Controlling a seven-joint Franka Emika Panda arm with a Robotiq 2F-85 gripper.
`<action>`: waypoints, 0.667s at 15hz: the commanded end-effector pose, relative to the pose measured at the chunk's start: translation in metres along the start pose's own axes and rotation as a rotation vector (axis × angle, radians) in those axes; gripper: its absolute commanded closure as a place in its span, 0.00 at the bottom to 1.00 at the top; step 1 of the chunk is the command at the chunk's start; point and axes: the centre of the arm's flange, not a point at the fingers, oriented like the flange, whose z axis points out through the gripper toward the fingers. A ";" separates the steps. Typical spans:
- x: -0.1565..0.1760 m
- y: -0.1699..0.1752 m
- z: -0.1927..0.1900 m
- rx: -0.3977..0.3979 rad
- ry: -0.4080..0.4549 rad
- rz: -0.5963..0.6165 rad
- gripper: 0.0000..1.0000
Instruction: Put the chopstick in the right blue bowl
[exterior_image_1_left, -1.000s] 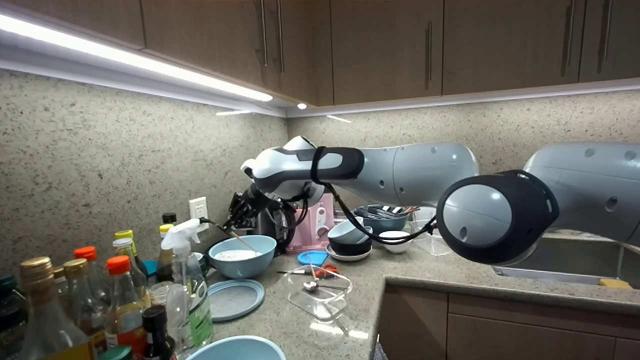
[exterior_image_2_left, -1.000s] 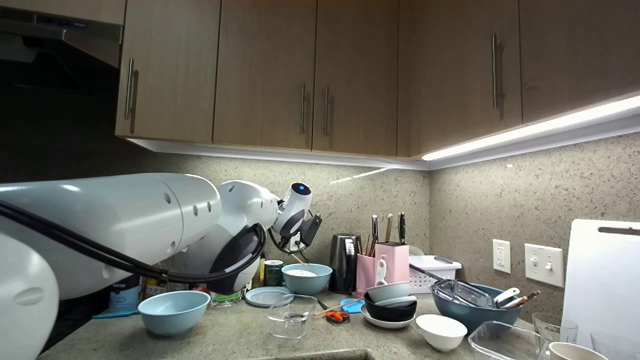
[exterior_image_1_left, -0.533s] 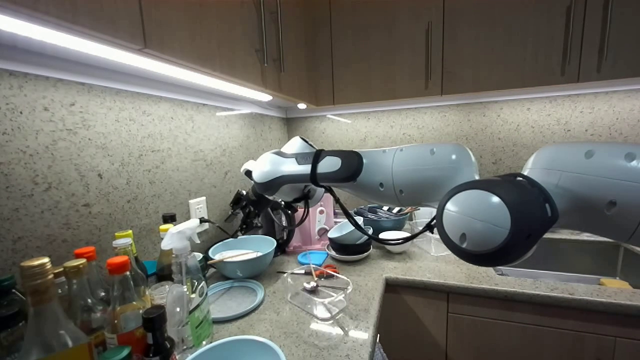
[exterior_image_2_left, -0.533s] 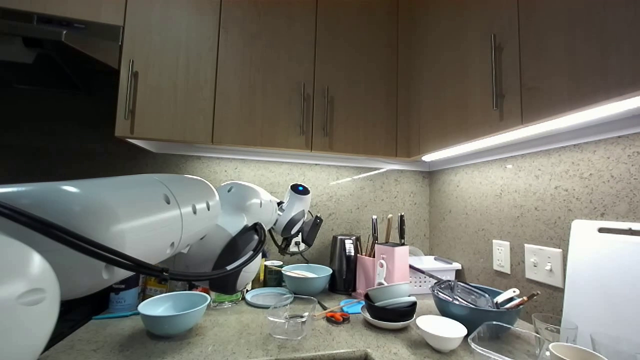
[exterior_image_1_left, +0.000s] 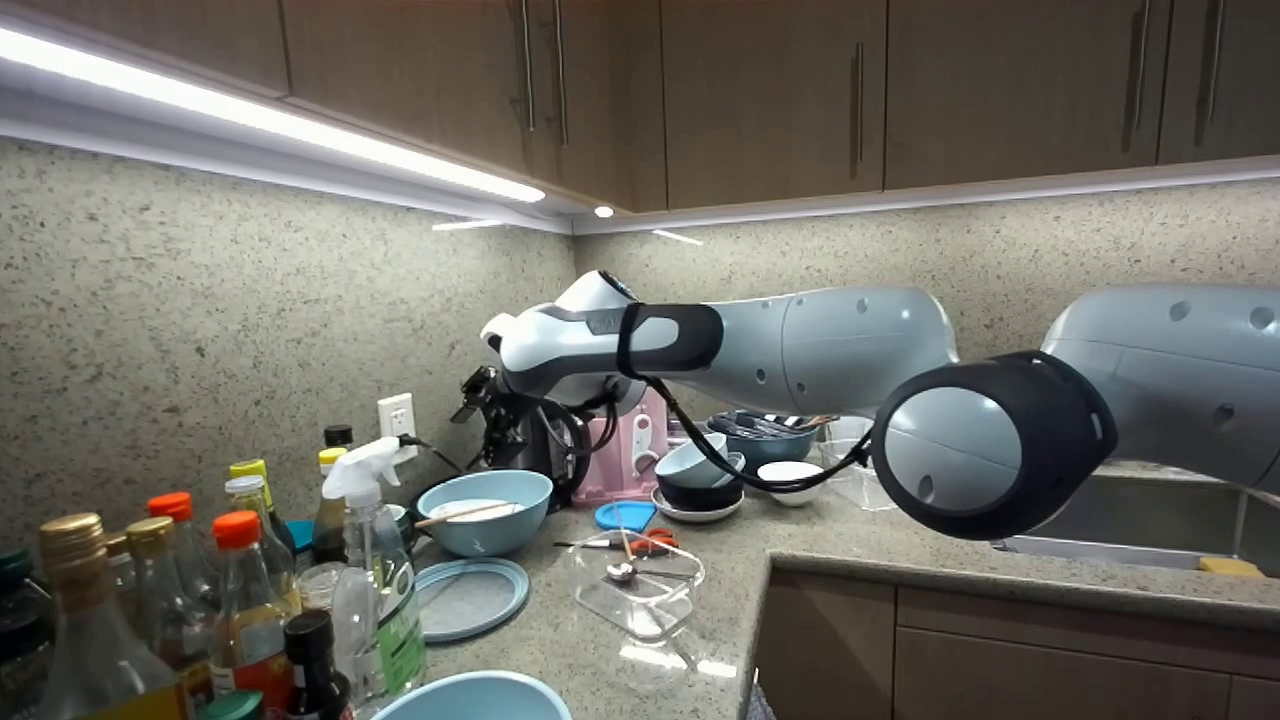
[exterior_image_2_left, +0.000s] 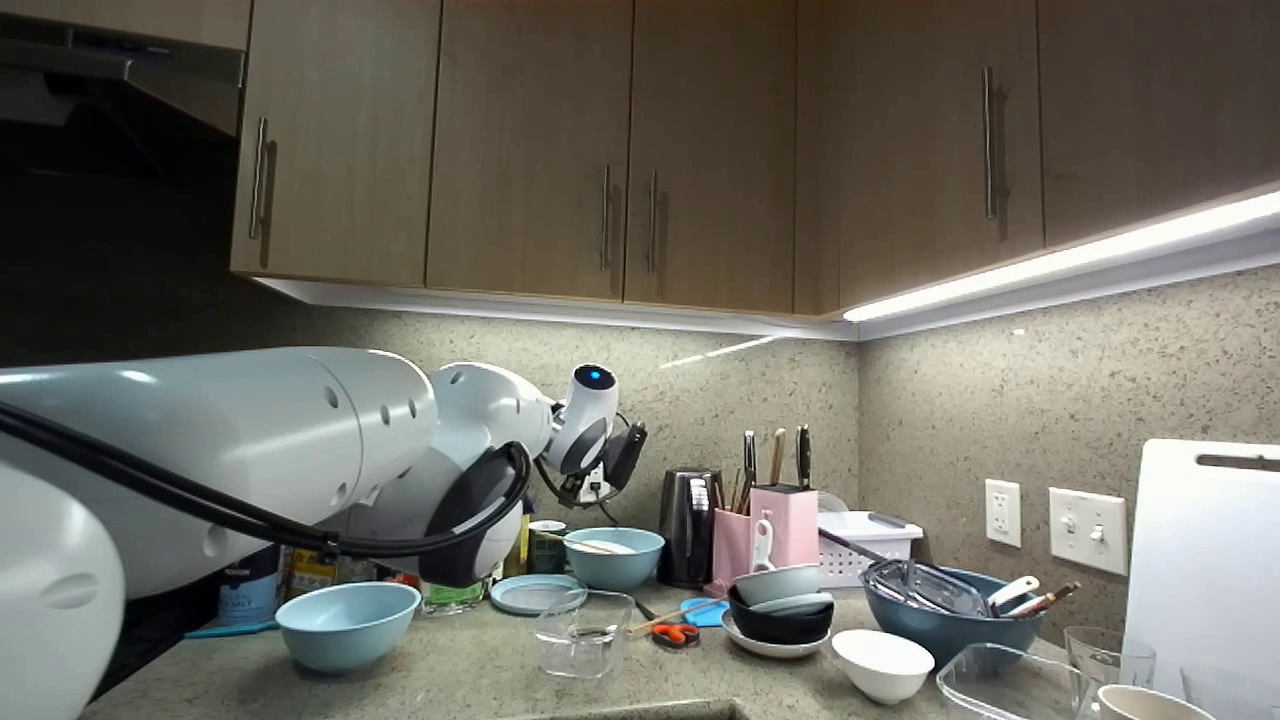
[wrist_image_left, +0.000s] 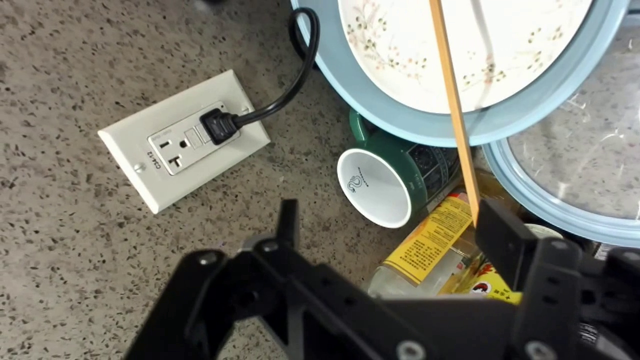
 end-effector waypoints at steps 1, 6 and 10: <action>0.000 0.000 0.000 0.000 0.000 0.000 0.10; 0.000 0.000 0.000 0.000 -0.001 0.000 0.10; -0.017 -0.016 -0.006 0.021 -0.177 0.055 0.00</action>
